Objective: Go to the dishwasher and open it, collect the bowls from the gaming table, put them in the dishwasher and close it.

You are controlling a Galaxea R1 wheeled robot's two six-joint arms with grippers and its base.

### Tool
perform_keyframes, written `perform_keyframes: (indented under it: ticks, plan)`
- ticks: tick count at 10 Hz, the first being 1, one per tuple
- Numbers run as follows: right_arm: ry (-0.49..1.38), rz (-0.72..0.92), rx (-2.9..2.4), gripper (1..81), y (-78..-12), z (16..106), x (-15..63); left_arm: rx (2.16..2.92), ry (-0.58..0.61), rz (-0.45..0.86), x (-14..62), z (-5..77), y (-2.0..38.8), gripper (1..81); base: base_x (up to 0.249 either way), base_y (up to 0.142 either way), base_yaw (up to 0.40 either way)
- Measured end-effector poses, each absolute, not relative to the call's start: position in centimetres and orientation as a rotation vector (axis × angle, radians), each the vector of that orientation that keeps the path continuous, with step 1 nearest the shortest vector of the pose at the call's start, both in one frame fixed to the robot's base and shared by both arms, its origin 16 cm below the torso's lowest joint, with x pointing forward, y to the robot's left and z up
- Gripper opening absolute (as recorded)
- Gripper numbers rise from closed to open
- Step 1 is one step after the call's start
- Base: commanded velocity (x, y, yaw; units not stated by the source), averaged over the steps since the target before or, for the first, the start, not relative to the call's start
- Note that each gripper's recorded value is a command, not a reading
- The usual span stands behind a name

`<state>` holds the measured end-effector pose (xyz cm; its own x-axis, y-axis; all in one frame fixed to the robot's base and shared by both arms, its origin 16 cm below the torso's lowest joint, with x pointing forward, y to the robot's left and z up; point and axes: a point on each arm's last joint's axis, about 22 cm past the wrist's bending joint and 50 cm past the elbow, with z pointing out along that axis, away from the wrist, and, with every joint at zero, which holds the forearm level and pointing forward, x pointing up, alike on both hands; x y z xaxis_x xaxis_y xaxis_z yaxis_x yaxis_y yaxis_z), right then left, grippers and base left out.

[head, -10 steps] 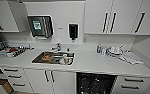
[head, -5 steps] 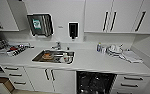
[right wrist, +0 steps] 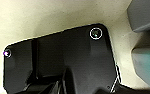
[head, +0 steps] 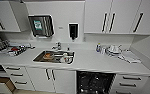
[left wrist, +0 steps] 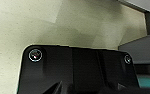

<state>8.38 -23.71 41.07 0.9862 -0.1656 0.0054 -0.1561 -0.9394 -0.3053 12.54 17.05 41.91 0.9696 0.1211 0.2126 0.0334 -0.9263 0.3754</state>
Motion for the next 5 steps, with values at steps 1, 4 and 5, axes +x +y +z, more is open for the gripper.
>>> perform_keyframes:
  ticks: [1,4,5]
  plan:
    - [0.232,-0.058,-2.822,81.1,-23.7,41.4,8.1,2.740,0.108,0.342,12.3,42.3,17.1,81.1,0.000,0.000,0.000]
    - [0.230,-0.074,-2.821,81.1,-23.7,42.1,6.9,2.738,0.106,0.355,10.9,43.0,17.0,81.1,0.000,0.000,0.000]
    - [0.228,-0.060,-2.824,81.1,-23.8,42.1,5.9,2.740,0.108,0.339,9.8,43.0,17.0,81.1,0.000,0.000,0.000]
